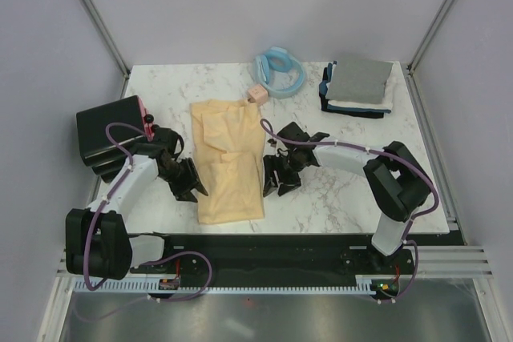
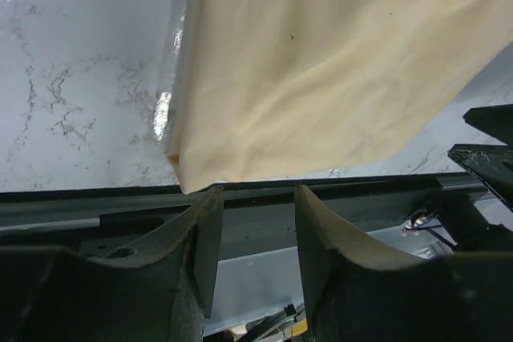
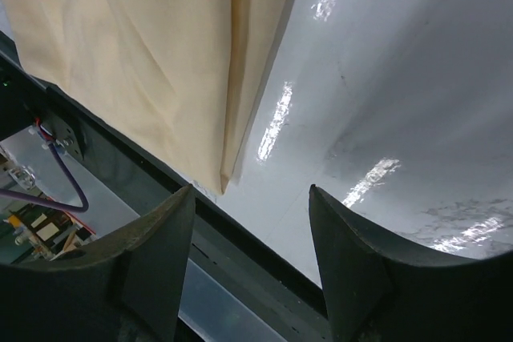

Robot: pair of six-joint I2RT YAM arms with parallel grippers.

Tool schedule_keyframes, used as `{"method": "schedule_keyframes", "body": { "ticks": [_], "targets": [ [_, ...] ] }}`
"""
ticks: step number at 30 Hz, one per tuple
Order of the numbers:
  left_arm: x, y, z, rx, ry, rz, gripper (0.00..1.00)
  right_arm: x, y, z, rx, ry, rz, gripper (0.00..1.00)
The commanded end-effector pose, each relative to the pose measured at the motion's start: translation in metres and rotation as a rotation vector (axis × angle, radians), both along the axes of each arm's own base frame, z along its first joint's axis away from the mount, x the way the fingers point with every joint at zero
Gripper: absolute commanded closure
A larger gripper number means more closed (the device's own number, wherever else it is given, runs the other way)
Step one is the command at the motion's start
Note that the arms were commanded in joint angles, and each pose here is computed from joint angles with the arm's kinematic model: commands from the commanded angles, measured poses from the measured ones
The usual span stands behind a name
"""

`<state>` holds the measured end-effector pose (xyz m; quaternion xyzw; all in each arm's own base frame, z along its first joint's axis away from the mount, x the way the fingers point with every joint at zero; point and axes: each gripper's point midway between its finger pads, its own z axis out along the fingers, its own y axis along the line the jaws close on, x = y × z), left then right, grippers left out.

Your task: Fold and stack the t-shirts

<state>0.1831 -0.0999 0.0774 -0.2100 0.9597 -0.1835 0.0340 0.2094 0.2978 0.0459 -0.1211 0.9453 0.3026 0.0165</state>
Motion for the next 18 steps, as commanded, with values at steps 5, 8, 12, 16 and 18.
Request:
{"method": "schedule_keyframes", "body": {
  "ticks": [5,8,12,16,18],
  "targets": [
    [-0.035,0.018,-0.006,0.095,0.125,0.014,0.51,-0.019,0.019,0.0,0.079,0.021,0.06,0.32],
    [-0.046,0.014,-0.012,0.07,0.165,0.017,0.51,-0.032,0.023,-0.006,0.073,0.045,0.09,0.32],
    [-0.051,0.013,-0.015,0.065,0.188,0.035,0.51,-0.045,0.027,-0.016,0.054,0.057,0.102,0.32],
    [-0.055,0.011,-0.018,0.058,0.222,0.039,0.51,-0.057,0.029,-0.022,0.05,0.073,0.114,0.31],
    [-0.055,0.011,-0.019,0.061,0.241,0.052,0.51,-0.059,0.031,-0.025,0.051,0.076,0.115,0.32]
  ]
}}
